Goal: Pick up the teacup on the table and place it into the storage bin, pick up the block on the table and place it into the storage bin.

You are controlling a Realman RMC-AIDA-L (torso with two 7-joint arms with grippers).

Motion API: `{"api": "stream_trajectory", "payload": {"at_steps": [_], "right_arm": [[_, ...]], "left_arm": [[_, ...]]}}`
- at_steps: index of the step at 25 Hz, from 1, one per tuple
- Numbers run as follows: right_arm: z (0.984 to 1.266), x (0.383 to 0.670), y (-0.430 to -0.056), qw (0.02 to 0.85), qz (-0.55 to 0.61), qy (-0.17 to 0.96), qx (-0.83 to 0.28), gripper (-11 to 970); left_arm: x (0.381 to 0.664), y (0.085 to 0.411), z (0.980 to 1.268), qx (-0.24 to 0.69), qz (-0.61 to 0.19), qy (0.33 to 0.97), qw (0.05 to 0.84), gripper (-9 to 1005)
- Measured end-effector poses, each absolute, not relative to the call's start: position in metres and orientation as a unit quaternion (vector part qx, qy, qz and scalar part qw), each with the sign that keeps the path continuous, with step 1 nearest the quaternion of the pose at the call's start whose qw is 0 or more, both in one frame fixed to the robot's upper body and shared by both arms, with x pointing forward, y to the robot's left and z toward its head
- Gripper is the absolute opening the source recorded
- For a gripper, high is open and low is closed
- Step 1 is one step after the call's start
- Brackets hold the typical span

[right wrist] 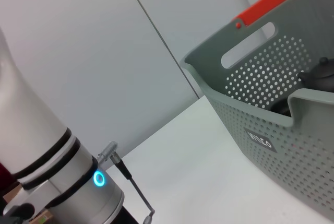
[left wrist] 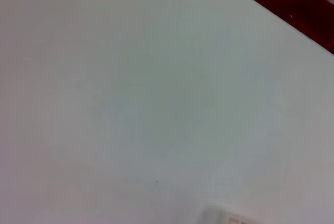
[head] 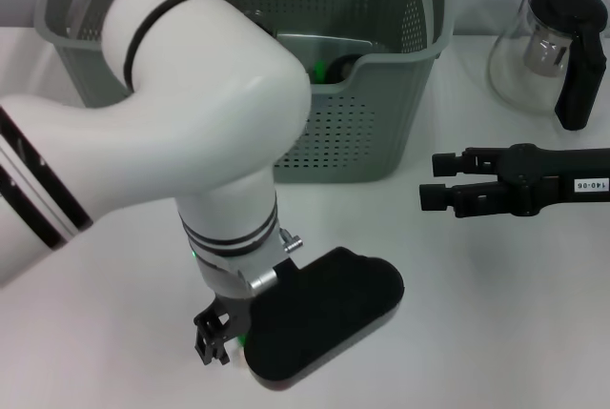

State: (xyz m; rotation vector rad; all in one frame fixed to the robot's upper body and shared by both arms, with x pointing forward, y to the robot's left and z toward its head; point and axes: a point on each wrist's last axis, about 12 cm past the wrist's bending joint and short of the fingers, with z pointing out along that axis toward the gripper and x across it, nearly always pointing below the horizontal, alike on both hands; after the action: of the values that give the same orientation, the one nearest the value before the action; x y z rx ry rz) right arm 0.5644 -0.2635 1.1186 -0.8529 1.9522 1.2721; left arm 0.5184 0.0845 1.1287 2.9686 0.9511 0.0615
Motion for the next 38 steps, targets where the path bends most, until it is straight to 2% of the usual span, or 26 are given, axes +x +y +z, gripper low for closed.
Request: {"api": "stream_trajectory", "payload": {"at_steps": [21, 27, 32, 38], "right_arm": [[1.116, 0.56, -0.268, 0.328, 0.487, 0.745, -0.317, 938], [1.116, 0.56, -0.268, 0.329, 0.487, 0.744, -0.319, 938], [1.116, 0.56, -0.268, 0.329, 0.487, 0.744, -0.319, 938], [1.115, 0.56, -0.268, 0.329, 0.486, 0.744, -0.319, 938]], "left_arm": [[0.523, 0.08, 1.116, 0.955, 0.033, 0.296, -0.004, 851], [0.524, 0.08, 1.115, 0.954, 0.033, 0.299, -0.004, 666], [0.525, 0.08, 1.114, 0.954, 0.033, 0.299, -0.007, 425], [0.526, 0.081, 1.112, 0.952, 0.035, 0.303, -0.007, 424]]}}
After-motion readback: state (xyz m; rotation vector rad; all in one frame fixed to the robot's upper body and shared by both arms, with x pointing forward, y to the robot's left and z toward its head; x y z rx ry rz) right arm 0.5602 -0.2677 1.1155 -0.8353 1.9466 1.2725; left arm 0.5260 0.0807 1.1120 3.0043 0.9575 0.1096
